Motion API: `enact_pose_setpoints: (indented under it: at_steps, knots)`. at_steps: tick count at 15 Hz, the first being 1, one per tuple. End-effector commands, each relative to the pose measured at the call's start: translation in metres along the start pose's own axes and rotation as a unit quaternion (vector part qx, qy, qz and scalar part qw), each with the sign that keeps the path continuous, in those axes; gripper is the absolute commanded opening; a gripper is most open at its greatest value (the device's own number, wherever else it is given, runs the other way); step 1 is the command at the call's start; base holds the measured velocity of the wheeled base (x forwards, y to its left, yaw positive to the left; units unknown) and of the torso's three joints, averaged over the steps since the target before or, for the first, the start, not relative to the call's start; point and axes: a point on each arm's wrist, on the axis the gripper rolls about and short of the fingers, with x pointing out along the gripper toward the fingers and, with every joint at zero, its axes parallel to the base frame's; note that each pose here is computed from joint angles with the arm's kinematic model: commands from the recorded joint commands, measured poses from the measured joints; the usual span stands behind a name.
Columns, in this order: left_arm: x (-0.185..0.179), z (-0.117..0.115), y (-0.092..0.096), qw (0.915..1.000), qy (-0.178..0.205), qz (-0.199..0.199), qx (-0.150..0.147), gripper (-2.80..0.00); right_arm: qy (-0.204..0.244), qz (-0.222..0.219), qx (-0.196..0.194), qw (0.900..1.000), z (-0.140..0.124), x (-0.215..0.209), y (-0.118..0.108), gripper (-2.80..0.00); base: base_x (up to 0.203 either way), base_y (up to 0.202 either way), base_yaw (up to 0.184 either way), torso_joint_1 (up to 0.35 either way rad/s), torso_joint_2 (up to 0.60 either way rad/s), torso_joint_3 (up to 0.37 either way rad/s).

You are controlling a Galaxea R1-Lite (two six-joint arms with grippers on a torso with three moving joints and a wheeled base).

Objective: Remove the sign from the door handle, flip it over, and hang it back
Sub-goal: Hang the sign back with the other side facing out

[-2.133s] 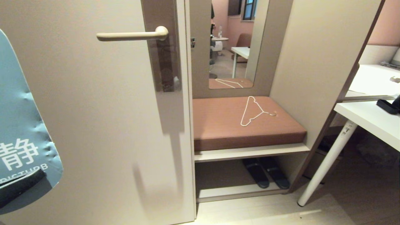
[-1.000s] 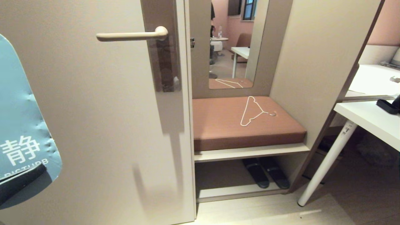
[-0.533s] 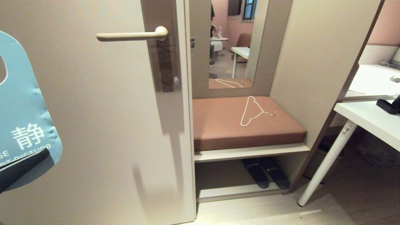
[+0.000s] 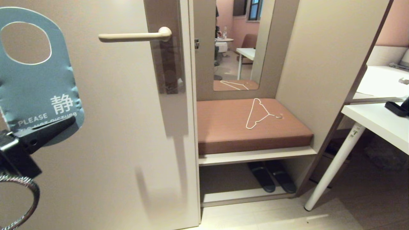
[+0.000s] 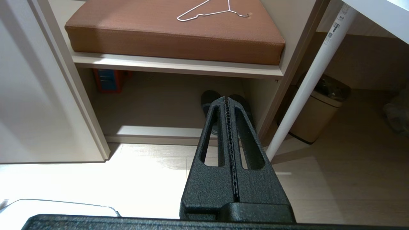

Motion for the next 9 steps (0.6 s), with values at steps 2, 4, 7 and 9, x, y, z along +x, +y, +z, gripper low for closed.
enact_pose_setpoints:
  at_steps: [2,4,7,9]
  knots:
    - [0.051,0.001,0.014,0.9994,0.024,0.023,0.006,-2.80,0.001,0.001,0.000,1.000,0.000,0.000,0.000,-2.80,0.000,0.000,0.000,0.000,0.00,0.000]
    - [0.075,0.011,0.023,0.9991,0.017,0.035,0.014,-2.80,0.000,0.001,0.000,1.000,0.000,0.000,0.000,-2.80,0.000,0.000,0.000,0.000,0.00,0.000]
    - [0.096,0.017,0.035,0.9982,0.017,0.054,0.019,-2.80,0.001,0.001,0.000,1.000,0.000,0.000,0.000,-2.80,0.000,0.000,0.000,0.000,0.00,0.000]
    - [0.099,0.013,0.044,0.9968,0.026,0.072,0.025,-2.80,0.001,0.001,0.000,1.000,0.000,0.000,0.000,-2.80,0.000,0.000,0.000,0.000,0.00,0.000]
